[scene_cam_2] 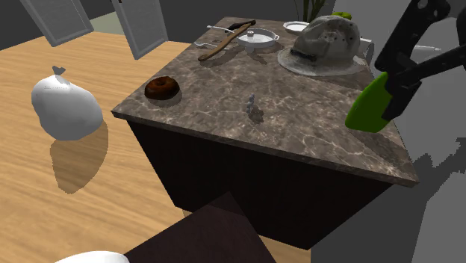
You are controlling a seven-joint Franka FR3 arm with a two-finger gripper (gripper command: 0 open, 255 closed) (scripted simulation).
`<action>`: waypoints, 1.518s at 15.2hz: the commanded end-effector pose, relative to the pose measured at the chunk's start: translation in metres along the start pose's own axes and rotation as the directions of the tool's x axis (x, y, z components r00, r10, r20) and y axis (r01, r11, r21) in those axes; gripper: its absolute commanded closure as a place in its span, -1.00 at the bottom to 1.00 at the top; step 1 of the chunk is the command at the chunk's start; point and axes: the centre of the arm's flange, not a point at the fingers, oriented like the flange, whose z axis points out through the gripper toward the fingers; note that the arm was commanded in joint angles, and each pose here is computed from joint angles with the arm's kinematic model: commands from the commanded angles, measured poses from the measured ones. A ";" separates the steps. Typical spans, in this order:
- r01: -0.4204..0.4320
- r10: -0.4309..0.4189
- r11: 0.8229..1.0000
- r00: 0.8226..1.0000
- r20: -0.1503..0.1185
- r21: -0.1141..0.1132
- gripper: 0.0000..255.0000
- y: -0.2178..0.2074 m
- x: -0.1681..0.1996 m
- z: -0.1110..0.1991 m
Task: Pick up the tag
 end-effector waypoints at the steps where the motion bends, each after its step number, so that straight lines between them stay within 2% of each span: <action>1: 0.000 0.000 1.000 1.000 0.000 0.000 -1.00 0.000 0.000 0.000; 6: 0.110 -0.110 0.994 0.994 0.008 0.009 -1.00 -0.052 0.030 0.026; 12: 0.241 -0.241 0.970 0.970 0.017 0.021 -1.00 -0.120 0.058 0.056; 17: 0.346 -0.347 0.938 0.938 0.023 0.031 -1.00 -0.178 0.073 0.081; 23: 0.466 -0.468 0.883 0.883 0.029 0.045 -1.00 -0.250 0.084 0.111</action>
